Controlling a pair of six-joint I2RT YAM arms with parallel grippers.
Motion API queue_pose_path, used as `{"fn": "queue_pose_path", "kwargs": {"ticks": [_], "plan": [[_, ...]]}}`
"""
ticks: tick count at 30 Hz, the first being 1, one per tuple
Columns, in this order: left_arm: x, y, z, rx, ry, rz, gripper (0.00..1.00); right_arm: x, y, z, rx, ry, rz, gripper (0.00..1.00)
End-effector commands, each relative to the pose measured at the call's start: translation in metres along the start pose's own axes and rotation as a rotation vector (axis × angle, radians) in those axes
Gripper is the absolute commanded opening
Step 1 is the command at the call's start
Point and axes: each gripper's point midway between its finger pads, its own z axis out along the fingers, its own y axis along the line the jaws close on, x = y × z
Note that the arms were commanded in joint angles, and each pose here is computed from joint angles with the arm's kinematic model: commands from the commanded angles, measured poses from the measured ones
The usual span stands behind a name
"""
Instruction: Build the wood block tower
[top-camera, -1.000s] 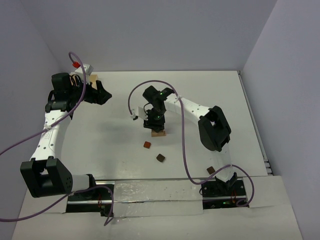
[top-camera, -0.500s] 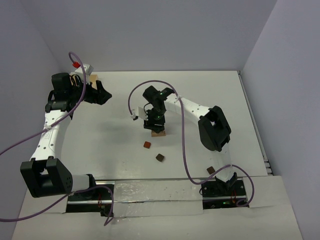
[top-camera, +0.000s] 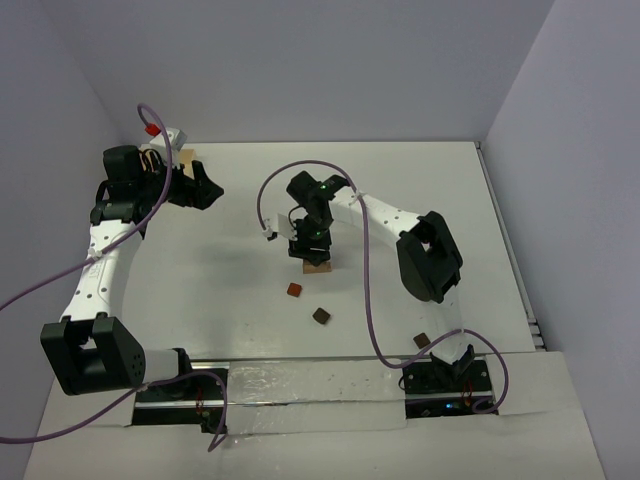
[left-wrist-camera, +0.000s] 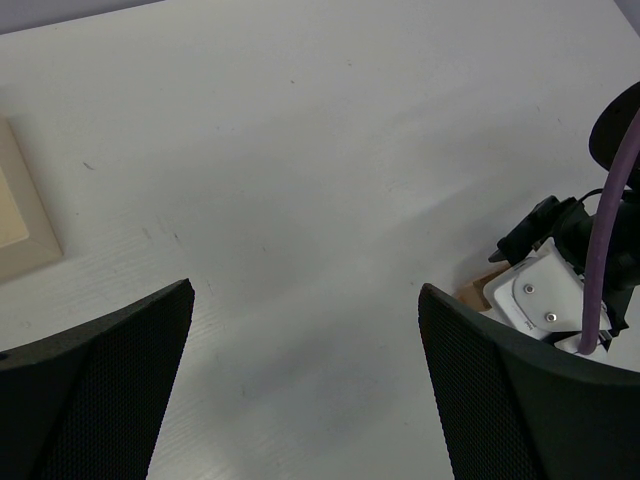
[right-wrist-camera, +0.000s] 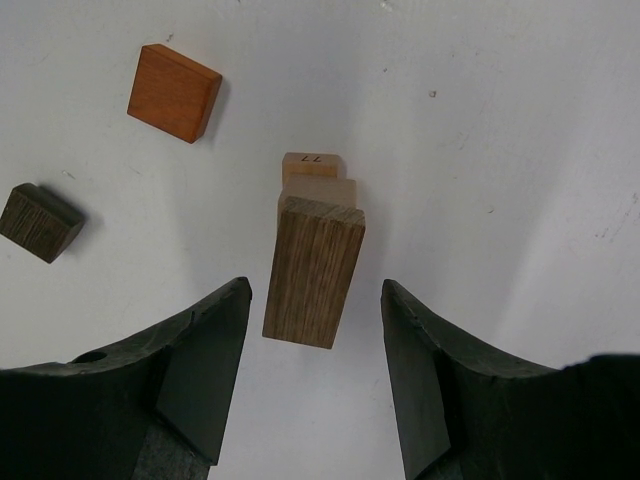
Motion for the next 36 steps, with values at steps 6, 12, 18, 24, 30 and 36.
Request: {"fn": "queue_pose_path", "kwargs": {"ticks": [6, 12, 18, 24, 30, 36], "plan": [[-0.017, -0.004, -0.008, -0.008, -0.045, 0.053, 0.99, -0.031, -0.003, -0.070, 0.120, -0.154, 0.034, 0.63], [-0.001, -0.021, -0.021, 0.027, -0.018, 0.199, 0.98, -0.047, 0.008, -0.139, 0.251, -0.339, 0.171, 0.63], [0.070, -0.086, -0.016, 0.281, 0.127, 0.489, 0.92, -0.012, 0.031, -0.160, 0.327, -0.460, 0.396, 0.68], [0.156, -0.142, -0.012, 0.534, 0.297, 0.822, 0.82, 0.039, 0.048, -0.166, 0.384, -0.511, 0.593, 0.69], [0.192, -0.165, 0.004, 0.678, 0.355, 0.971, 0.75, 0.070, 0.053, -0.169, 0.431, -0.532, 0.711, 0.70], [0.184, -0.162, 0.047, 0.559, 0.314, 0.851, 0.50, 0.092, 0.042, -0.177, 0.470, -0.545, 0.794, 0.70]]}}
